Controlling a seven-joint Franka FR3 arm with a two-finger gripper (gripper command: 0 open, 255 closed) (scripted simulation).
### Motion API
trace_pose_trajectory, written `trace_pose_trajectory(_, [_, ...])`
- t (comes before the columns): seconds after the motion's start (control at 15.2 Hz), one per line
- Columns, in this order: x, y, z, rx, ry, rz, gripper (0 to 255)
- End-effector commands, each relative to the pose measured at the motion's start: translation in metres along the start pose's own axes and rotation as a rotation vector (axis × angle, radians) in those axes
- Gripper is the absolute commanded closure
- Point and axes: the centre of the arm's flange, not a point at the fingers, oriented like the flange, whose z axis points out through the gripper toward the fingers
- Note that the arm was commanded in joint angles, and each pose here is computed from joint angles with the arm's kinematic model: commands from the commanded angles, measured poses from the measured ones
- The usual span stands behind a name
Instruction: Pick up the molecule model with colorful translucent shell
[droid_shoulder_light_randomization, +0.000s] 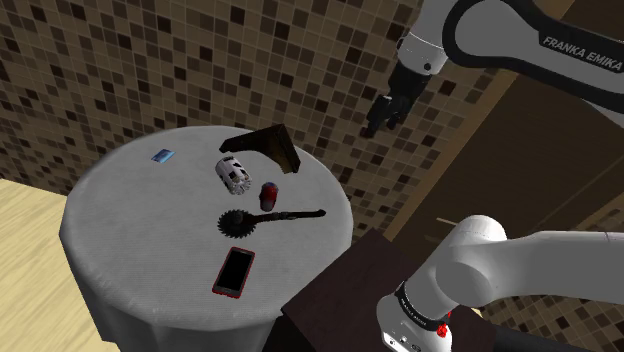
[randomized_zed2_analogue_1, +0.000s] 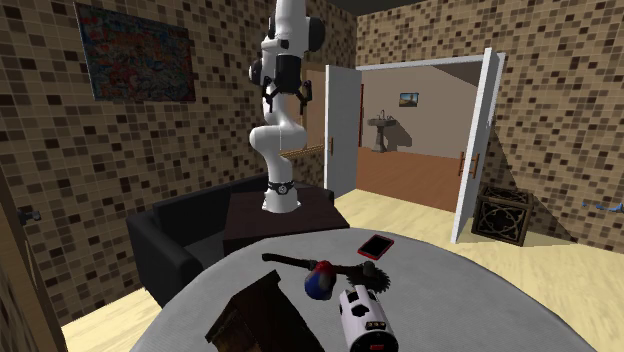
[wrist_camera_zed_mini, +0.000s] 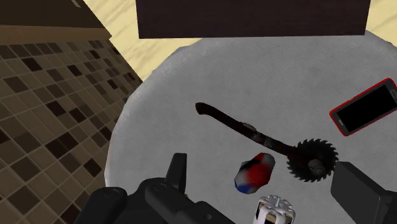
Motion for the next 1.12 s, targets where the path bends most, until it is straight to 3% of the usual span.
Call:
trace_pose_trajectory(0.0, [0.000, 0.000, 0.000, 0.000, 0.000, 0.000, 0])
trace_pose_trajectory(1.06, [0.106, -0.071, 0.176, -0.042, -0.053, 0.211, 0])
